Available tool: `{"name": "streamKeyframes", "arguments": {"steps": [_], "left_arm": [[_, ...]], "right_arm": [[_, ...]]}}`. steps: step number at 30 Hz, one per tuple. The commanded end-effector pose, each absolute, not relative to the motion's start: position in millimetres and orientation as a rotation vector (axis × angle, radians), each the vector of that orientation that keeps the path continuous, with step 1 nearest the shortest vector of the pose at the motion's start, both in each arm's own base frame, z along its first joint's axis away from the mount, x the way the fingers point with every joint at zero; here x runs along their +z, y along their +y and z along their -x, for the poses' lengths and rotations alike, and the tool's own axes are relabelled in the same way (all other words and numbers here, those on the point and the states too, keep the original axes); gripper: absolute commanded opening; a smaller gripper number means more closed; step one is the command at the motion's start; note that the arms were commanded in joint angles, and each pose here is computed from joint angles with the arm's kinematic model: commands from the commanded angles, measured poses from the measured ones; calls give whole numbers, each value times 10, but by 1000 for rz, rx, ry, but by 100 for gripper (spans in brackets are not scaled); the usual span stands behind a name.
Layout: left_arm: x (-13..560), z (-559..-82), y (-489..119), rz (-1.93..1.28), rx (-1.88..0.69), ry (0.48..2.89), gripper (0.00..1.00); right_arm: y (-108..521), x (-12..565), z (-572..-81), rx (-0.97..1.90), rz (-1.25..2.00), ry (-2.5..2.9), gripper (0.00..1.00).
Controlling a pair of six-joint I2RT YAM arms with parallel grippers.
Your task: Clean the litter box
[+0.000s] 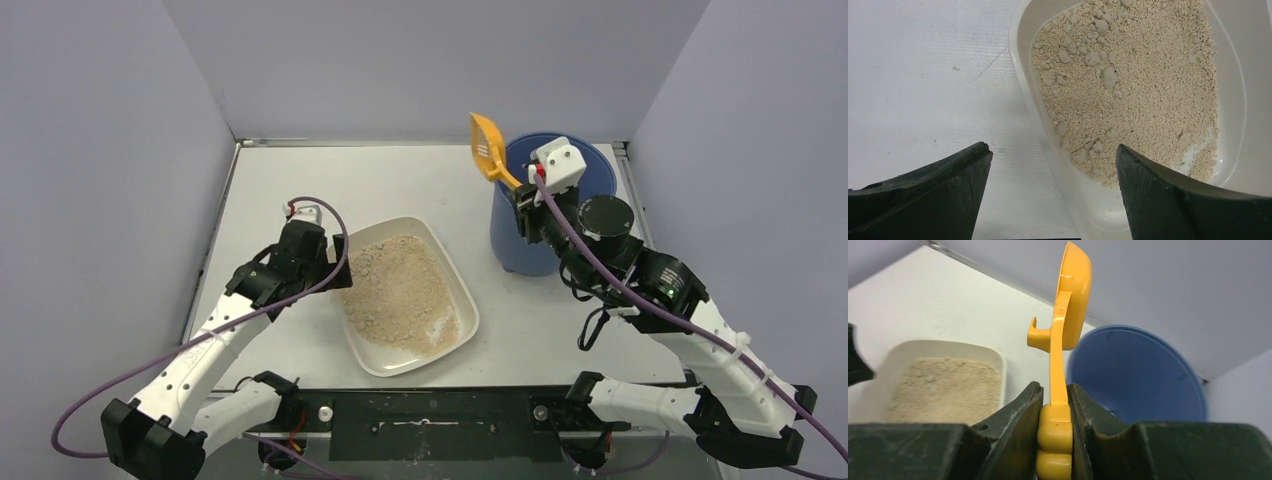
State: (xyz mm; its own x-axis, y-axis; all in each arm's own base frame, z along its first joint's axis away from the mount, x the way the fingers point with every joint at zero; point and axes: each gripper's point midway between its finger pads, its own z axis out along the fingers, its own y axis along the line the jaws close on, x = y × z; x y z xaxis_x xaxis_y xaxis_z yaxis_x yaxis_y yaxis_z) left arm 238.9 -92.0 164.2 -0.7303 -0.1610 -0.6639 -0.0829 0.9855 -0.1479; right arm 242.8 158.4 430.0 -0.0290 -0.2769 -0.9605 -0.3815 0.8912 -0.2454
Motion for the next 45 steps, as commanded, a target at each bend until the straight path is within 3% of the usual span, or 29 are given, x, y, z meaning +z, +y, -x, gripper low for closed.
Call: {"name": "streamKeyframes", "arguments": {"steps": [1, 15, 25, 38, 45], "left_arm": [[1629, -2589, -910, 200, -117, 2354, 93], [1305, -3070, -815, 245, -21, 2420, 91], [1081, -3355, -783, 261, -28, 2484, 80], [880, -3575, -822, 207, -15, 2537, 42], [771, -3513, -786, 187, 11, 2562, 14]], "right_arm": [[2046, 4486, -2283, 445, 471, 1592, 0], [2686, 3545, -2145, 792, 401, 1899, 0], [2660, 2941, -1968, 869, 292, 2092, 0], [2719, 2498, -1663, 1072, 288, 2262, 0], [2714, 2273, -1575, 1060, 236, 2410, 0]]}}
